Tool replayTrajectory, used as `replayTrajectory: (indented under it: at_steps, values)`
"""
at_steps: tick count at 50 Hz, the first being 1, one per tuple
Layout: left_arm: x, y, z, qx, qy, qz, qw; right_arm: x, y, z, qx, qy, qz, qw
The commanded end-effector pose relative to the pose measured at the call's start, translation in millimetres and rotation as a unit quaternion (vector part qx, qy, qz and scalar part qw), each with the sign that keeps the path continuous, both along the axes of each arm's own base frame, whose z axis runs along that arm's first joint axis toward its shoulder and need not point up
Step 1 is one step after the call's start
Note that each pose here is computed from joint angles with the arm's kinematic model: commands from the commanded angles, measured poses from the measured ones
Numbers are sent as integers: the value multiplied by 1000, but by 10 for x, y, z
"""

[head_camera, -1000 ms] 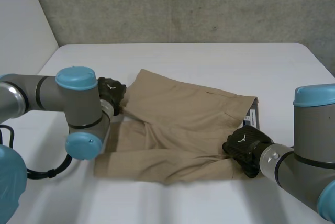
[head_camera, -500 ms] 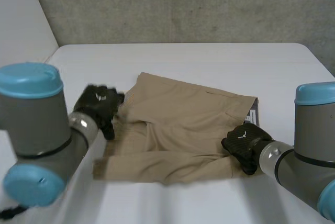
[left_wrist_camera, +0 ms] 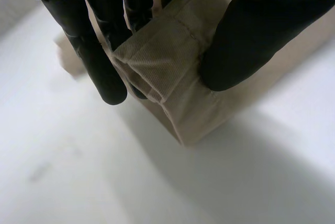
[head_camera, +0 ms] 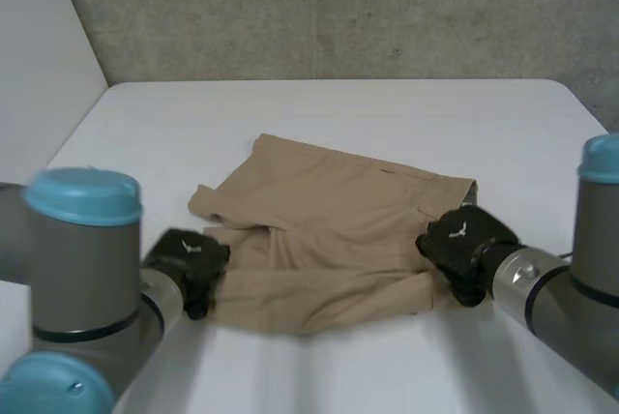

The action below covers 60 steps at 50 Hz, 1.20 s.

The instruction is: Fold the shorts.

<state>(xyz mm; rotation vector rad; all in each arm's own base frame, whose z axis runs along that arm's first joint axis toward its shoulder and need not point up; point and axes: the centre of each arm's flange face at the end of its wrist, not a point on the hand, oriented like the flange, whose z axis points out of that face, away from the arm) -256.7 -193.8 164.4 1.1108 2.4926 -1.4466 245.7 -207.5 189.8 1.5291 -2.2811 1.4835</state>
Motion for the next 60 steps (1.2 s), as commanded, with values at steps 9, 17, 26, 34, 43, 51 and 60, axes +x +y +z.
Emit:
replayTrajectory:
  at_steps: [9, 17, 26, 34, 43, 51, 60]
  values:
    - [329, 655, 1502, -183, 84, -22, 979, -248, 277, 1311, -138, -51, -13, 989]
    - [369, 728, 1544, -190, 87, -24, 978, -303, 348, 1460, -144, -48, -17, 988]
    - [94, 295, 1116, -156, 61, -24, 986, -246, 38, 865, -67, -5, -20, 998]
    - [-329, -434, 566, -178, 15, -40, 983, -79, -409, 419, -63, 9, -18, 998]
    - [-737, -1119, 110, -226, -17, -55, 972, -9, -913, 37, -112, 36, -78, 990]
    - [-1001, -1453, -54, -262, -11, -60, 963, 73, -1341, -270, -204, 39, -114, 971]
    - [-1130, -1265, -6, -271, 1, -76, 960, 27, -1362, 9, -243, -6, -138, 960]
